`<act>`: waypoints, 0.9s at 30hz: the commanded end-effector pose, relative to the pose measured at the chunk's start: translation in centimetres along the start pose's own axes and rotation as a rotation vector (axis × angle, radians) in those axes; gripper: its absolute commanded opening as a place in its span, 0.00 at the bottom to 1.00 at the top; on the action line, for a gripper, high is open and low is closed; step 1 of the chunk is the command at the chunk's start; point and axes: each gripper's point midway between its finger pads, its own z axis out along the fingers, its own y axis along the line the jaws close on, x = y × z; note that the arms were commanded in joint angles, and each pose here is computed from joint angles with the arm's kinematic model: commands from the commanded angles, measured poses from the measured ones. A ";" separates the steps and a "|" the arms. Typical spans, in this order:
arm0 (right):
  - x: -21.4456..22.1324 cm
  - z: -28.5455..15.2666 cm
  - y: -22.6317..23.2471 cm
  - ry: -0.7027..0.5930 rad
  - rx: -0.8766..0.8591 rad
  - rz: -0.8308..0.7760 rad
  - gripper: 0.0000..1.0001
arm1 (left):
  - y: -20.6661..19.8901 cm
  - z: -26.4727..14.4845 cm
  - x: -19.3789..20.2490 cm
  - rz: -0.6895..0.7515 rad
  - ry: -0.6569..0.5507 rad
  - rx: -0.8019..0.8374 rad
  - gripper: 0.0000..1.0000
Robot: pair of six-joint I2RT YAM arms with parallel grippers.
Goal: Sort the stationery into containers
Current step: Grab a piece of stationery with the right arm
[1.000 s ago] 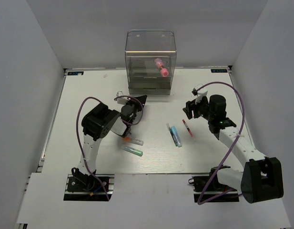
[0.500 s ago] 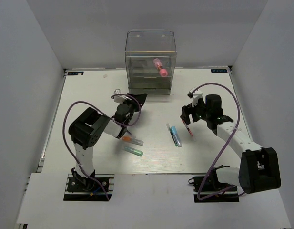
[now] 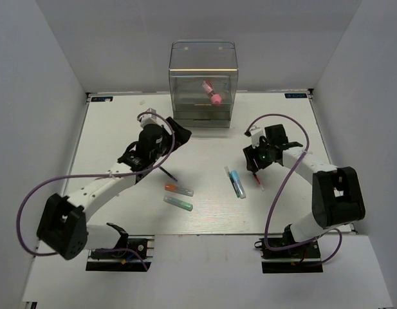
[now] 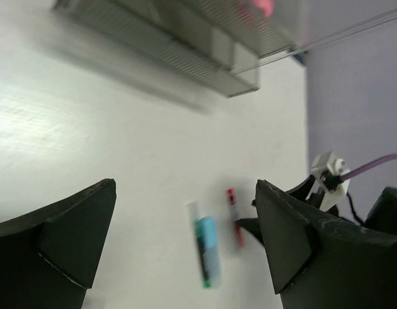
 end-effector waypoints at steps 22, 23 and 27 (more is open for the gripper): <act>7.3 2.2 1.1 0.212 -0.087 -0.156 0.09 | 14.2 -10.5 7.2 0.109 0.278 -0.448 0.99; 6.8 2.2 1.5 0.200 -0.116 -0.171 0.00 | 14.3 -10.5 7.1 0.098 0.265 -0.457 0.99; 1.7 1.7 0.7 0.116 -0.127 -0.323 0.00 | 14.2 -9.4 6.5 0.042 0.203 -0.465 0.99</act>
